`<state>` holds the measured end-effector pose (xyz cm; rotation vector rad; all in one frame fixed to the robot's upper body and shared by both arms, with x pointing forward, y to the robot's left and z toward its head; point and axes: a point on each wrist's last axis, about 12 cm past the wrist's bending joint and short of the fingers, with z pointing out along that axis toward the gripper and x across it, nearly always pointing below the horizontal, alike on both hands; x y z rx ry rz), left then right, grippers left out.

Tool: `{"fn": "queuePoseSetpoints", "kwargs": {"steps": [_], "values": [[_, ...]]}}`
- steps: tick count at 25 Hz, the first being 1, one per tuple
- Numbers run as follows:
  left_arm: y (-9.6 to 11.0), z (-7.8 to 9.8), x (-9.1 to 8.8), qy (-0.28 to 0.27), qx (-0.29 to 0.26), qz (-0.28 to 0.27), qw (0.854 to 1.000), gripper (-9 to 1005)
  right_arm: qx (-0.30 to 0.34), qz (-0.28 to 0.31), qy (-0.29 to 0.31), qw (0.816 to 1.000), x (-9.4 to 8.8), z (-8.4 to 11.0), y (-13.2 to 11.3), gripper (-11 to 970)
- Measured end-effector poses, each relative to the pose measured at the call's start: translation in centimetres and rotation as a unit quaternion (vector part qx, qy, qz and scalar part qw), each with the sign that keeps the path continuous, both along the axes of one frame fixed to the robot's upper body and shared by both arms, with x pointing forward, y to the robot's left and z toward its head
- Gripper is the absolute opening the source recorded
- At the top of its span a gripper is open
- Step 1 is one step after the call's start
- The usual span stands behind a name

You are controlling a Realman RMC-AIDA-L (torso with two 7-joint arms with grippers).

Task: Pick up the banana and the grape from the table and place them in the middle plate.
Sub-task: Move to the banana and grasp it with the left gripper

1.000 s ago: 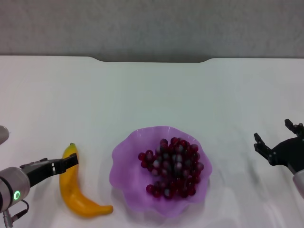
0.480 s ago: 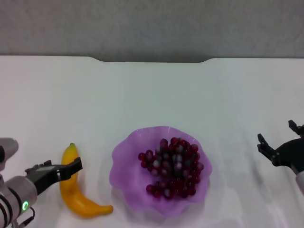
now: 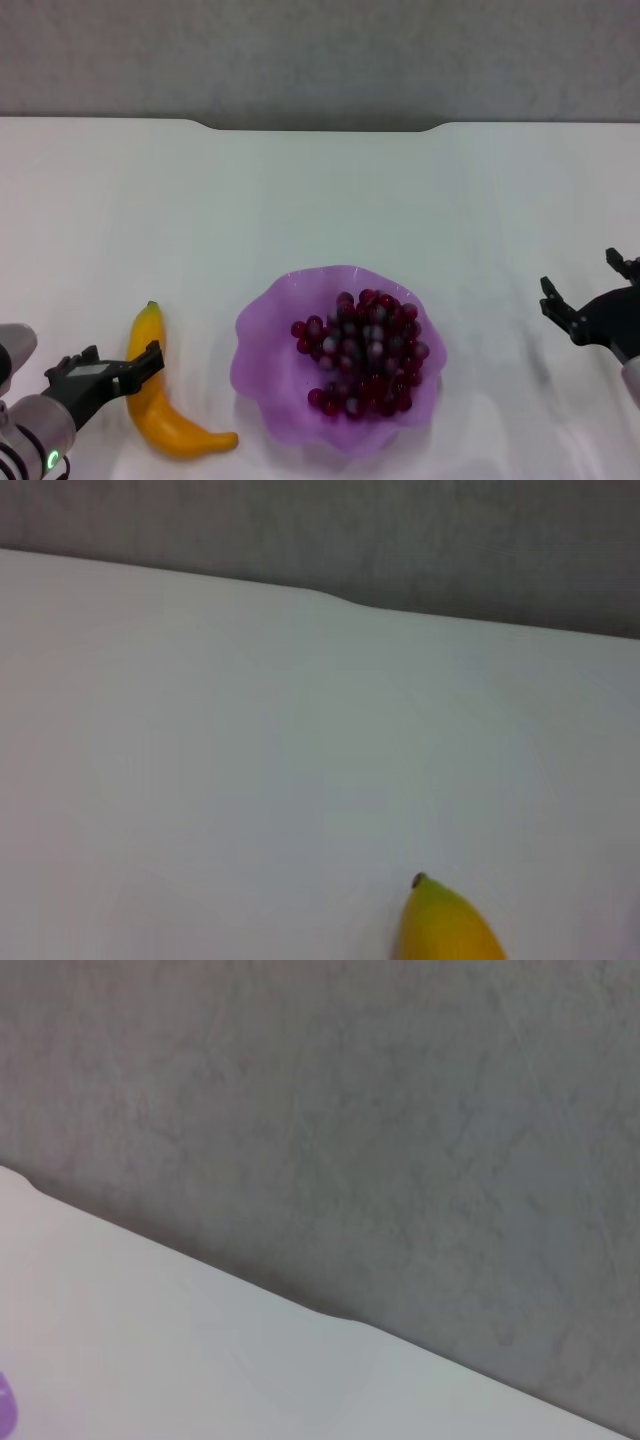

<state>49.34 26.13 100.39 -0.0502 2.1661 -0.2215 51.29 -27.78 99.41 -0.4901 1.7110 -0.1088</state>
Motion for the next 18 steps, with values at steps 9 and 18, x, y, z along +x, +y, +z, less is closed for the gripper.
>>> {"fn": "queuePoseSetpoints", "kwargs": {"steps": [9,18], "values": [[-1.3,0.3,-0.1,0.002,-0.021,-0.013,1.0,840,-0.002,-0.001,0.001,1.0,0.0,0.0,-0.1,903],[-1.2,-1.0,0.1,0.02,-0.015,-0.012,1.0,795,0.001,0.004,-0.004,1.0,0.1,0.2,0.2,904]]}}
